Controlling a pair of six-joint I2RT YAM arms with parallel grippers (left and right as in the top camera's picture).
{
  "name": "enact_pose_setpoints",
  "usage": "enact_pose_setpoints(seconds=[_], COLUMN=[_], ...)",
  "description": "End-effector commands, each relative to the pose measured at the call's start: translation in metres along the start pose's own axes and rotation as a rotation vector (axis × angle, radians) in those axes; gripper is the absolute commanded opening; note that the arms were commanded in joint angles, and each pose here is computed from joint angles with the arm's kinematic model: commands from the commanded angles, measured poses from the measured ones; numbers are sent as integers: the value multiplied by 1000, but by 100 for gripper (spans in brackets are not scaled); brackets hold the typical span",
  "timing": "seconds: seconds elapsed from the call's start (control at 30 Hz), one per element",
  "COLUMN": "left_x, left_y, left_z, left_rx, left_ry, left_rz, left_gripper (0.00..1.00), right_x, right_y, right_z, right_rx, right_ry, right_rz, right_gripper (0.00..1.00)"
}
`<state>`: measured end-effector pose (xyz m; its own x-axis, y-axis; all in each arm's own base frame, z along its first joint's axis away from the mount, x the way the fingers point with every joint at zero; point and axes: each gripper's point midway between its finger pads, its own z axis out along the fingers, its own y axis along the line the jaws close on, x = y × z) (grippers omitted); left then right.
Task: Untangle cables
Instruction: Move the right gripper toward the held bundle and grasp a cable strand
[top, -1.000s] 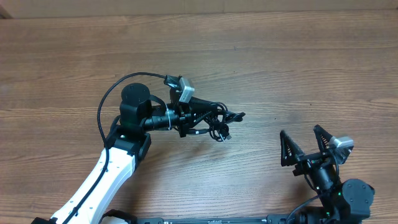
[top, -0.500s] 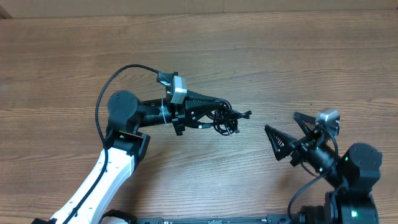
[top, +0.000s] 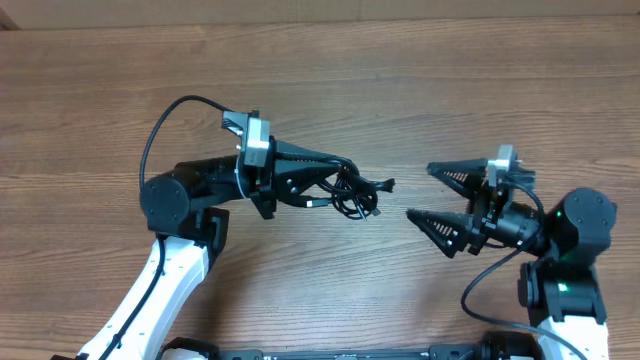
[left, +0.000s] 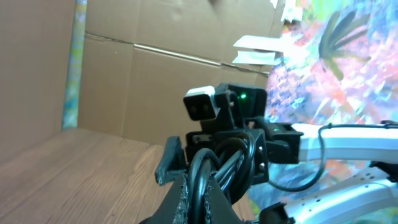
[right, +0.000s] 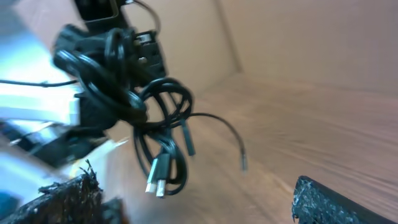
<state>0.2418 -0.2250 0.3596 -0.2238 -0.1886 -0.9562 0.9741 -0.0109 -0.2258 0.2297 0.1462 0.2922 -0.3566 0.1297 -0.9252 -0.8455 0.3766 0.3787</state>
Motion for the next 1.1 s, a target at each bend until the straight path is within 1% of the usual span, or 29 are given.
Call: enact_pose_setpoints(seconds=[0.0,0.17,0.3,0.37,0.5,0.6,0.63,0.73,0.93,0.97,1.03,1.07], left_x=[-10,-11,-15,-16,-16,-14,-13,-12,-9,-9,-9,-9], left_y=[-6,-8,-15,-18,-20,-24,-26,-30,-35,-35,-35,-35], left_z=[-1,0,-1,-1,1,5,7,11,14,14,14,14], left_rx=[5,11,30,39,46,63,71,89,110,110,110,109], left_ry=[-11,-14,-22,-24,-23,-20,-18,-13,-5,-4,-5,-5], left_rz=[-52,-58,-21,3,3,0,-1,-6,-19,-28,-31,-31], left_gripper=[4,4,4,4,4,4,4,4,4,4,4,4], right_x=[0,2,2,2,3,4,4,8,15,16,17,17], right_y=[24,29,37,40,51,51,51,51,42,40,38,37], right_z=[0,0,0,2,9,17,20,25,32,32,33,34], right_rx=[-161,-224,-273,-289,-331,-324,-321,-332,-337,-337,-336,-337], right_ry=[49,67,76,77,83,79,78,88,109,111,114,114], right_rz=[16,-8,-57,-77,-109,-102,-96,-77,-27,-21,-14,-16], right_gripper=[100,100,90,88,87,84,81,78,69,65,47,37])
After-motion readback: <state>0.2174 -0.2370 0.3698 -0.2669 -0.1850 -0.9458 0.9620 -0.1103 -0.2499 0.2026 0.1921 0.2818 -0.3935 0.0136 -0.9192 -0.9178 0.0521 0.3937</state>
